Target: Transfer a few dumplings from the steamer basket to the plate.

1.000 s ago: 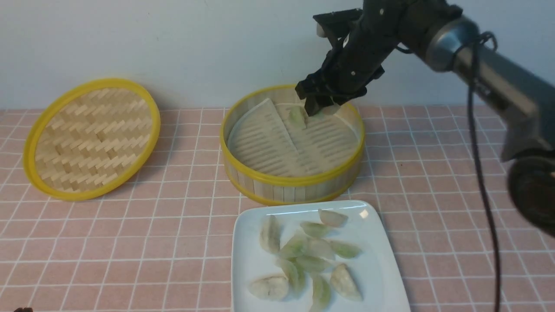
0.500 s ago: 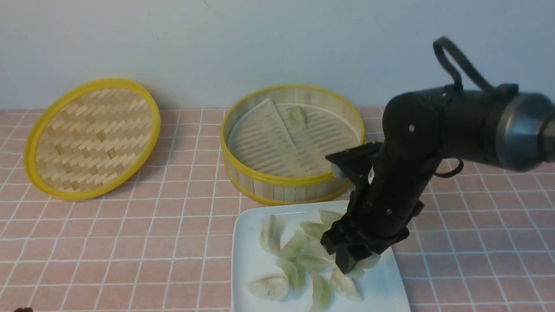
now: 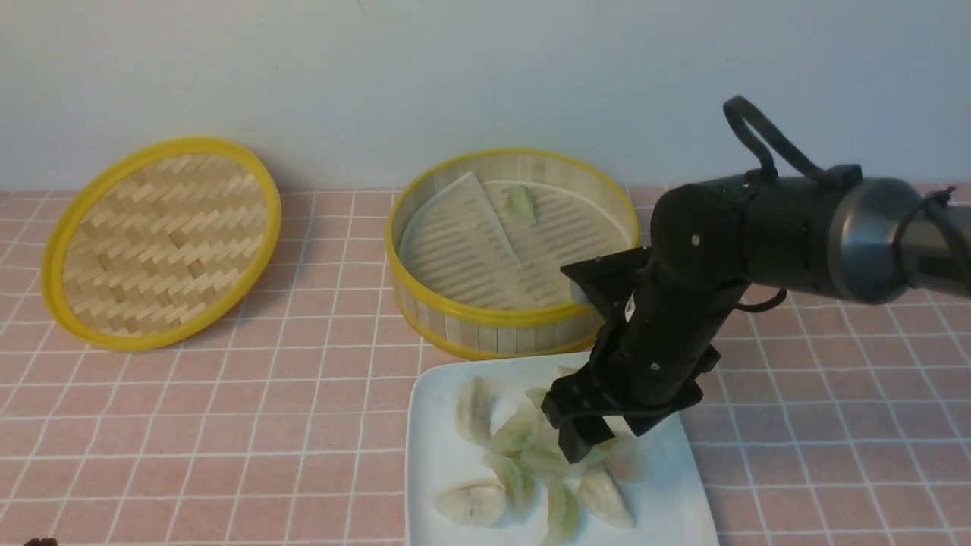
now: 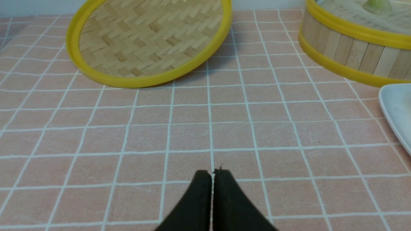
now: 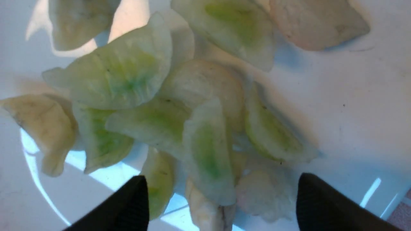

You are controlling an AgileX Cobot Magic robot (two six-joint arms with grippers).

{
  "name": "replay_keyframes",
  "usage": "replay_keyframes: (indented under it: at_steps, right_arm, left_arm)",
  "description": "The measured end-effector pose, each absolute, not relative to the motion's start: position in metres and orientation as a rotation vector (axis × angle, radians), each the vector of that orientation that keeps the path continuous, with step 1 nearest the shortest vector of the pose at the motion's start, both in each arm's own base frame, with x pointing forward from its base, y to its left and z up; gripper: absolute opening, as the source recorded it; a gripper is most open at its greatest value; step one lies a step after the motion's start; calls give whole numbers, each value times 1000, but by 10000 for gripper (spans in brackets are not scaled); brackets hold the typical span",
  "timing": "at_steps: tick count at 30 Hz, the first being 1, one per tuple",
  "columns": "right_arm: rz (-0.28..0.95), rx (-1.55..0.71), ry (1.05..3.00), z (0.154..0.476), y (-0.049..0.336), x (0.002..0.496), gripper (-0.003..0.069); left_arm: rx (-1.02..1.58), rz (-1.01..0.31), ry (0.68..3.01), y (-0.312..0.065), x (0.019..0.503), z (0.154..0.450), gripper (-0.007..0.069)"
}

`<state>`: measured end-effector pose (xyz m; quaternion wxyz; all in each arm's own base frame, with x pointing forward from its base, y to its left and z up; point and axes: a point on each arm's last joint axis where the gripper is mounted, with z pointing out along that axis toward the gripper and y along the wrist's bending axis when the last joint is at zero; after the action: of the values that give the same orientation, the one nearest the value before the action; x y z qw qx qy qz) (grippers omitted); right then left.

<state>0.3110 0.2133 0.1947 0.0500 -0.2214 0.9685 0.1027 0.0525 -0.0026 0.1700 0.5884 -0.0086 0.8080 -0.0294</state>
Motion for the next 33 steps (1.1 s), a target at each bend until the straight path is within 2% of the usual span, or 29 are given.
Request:
replay_keyframes:
  at_steps: [4,7,9,11,12,13,14,16,18,21,26,31,33]
  right_arm:
    - [321,-712,2969,220,218,316,584]
    - [343,-713,2919,242,220,320,526]
    - [364,-692,2874,263,218,313,446]
    - [393,-660,2817,292,212,300,332]
    - [408,-647,2776,309,207,291,262]
    - [419,-637,2737,325,201,282,239]
    - [434,-620,2674,348,193,268,159]
    - [448,-588,2593,377,176,245,75]
    - [449,-538,2457,413,146,205,13]
    - [457,-477,2261,434,110,160,-9]
    - [505,-389,1835,431,53,82,-13]
    - [594,-295,1481,388,14,24,-13]
    - [599,-269,1437,370,6,14,-13]
  left_arm:
    - [-20,-69,1882,-3,52,170,-6]
    - [-20,-69,1882,-3,52,170,-6]
    - [-20,-69,1882,-3,52,170,-6]
    - [-20,-69,1882,-3,52,170,-6]
    - [-20,-69,1882,-3,52,170,-6]
    - [-20,-69,1882,-3,52,170,-6]
    - [-20,-69,1882,-3,52,170,-6]
    - [-20,-69,1882,-3,52,170,-6]
    - [-20,-69,1882,-3,52,170,-6]
    - [-20,-69,1882,-3,52,170,-6]
    - [-20,-69,1882,-3,52,170,-6]
    - [-20,-69,1882,-3,52,170,-6]
    - [-20,-69,1882,-3,52,170,-6]
